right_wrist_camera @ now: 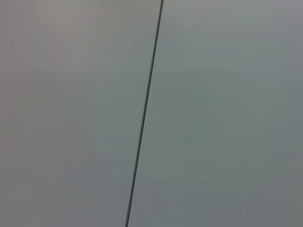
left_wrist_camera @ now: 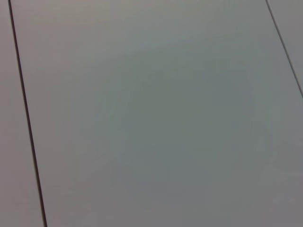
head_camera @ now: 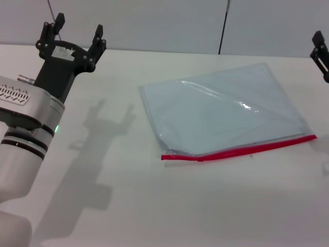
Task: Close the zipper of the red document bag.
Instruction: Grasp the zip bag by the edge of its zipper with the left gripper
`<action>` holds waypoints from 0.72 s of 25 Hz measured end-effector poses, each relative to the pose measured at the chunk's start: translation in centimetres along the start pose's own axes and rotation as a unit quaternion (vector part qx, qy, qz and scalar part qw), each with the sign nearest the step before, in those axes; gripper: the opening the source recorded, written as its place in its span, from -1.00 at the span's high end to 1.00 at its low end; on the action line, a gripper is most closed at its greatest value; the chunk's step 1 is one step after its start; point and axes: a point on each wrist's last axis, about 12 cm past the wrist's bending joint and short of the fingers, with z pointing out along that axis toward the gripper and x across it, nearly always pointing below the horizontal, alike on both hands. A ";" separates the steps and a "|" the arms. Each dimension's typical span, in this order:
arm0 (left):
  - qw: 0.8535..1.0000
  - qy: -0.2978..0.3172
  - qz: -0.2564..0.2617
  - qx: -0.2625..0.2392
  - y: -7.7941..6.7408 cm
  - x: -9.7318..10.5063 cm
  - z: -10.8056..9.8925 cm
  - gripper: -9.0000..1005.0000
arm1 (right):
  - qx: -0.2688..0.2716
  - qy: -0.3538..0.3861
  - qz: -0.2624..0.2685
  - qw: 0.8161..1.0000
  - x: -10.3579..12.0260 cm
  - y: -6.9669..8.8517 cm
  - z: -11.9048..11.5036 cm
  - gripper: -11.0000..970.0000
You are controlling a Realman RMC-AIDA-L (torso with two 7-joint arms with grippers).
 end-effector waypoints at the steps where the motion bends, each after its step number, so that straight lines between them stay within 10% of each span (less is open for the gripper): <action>1: 1.000 0.000 0.000 0.000 0.0 0.0 0.0 -0.66 | 0.000 0.000 0.000 1.000 0.0 0.0 0.0 -0.75; 18: 0.997 0.009 0.009 0.077 -1.9 0.1 0.1 -0.66 | 0.001 0.003 -0.002 1.000 0.1 -0.1 -0.2 -0.75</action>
